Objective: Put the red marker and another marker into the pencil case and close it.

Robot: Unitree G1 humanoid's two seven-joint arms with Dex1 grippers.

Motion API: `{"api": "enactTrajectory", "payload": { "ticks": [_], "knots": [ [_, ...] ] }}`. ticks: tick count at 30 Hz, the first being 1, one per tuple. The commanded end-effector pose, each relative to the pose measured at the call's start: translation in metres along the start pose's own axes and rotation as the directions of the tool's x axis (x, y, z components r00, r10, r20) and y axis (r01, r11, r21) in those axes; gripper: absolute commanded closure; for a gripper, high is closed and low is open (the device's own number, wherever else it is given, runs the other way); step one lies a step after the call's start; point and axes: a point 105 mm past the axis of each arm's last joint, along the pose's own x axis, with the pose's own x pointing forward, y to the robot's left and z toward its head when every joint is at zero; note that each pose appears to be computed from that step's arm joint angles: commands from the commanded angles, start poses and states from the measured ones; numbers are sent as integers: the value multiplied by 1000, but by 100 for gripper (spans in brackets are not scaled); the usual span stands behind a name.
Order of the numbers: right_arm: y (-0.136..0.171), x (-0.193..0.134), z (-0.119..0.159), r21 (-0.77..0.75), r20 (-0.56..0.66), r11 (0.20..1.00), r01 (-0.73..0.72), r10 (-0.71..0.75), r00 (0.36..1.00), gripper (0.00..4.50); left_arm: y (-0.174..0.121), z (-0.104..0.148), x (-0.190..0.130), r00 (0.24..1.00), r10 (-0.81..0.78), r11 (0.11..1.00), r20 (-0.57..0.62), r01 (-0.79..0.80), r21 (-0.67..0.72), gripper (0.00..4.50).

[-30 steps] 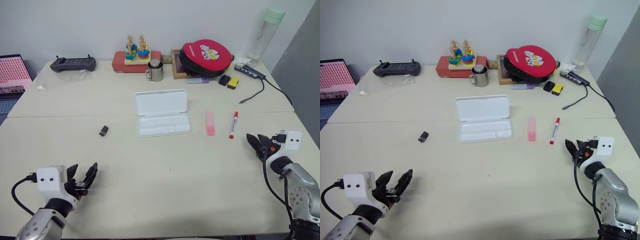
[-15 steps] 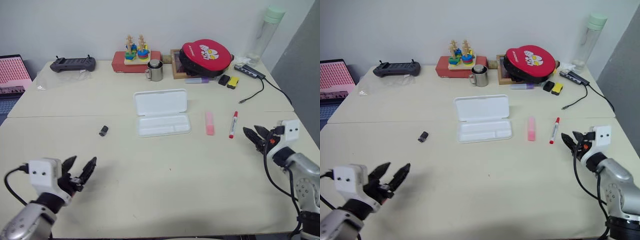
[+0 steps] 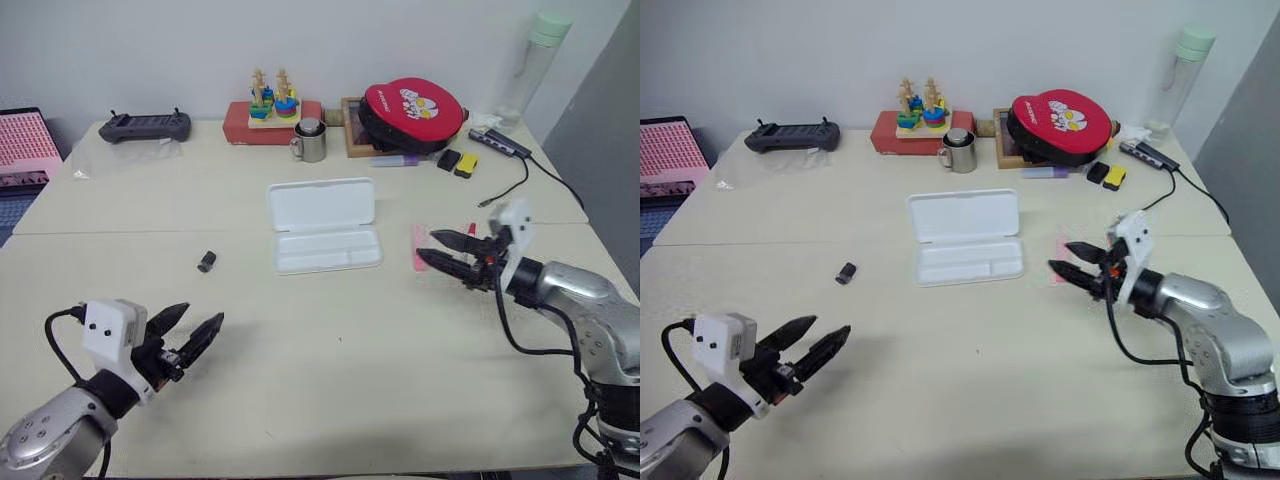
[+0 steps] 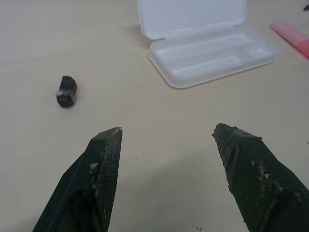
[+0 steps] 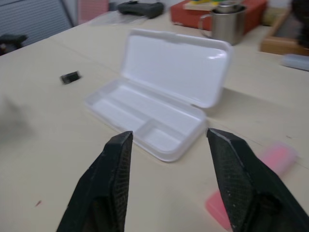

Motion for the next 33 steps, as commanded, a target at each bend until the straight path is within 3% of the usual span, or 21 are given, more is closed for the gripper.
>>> {"api": "enactTrajectory", "payload": {
  "ticks": [1,5,8,17,26,33],
  "knots": [
    [19,10,7,-148,-27,981,-125,123,992,99,-1,5,-2,1000,-3,1000,14,3,11,126],
    [21,19,6,-190,-42,969,-159,153,987,17,-3,6,-2,1000,-16,1000,17,16,-2,54],
    [24,33,-4,-251,-124,942,-221,195,973,0,-4,7,-2,1000,-23,1000,11,22,17,2],
    [23,65,-13,-370,-226,882,-293,220,949,0,-9,22,3,998,-50,993,23,48,107,2],
    [30,86,-7,-444,-260,827,-345,250,933,0,-25,28,5,978,-162,923,-130,197,332,2],
    [26,98,-15,-465,-290,819,-338,219,931,0,-26,37,8,981,-169,919,-97,192,344,2]
  ]
}}
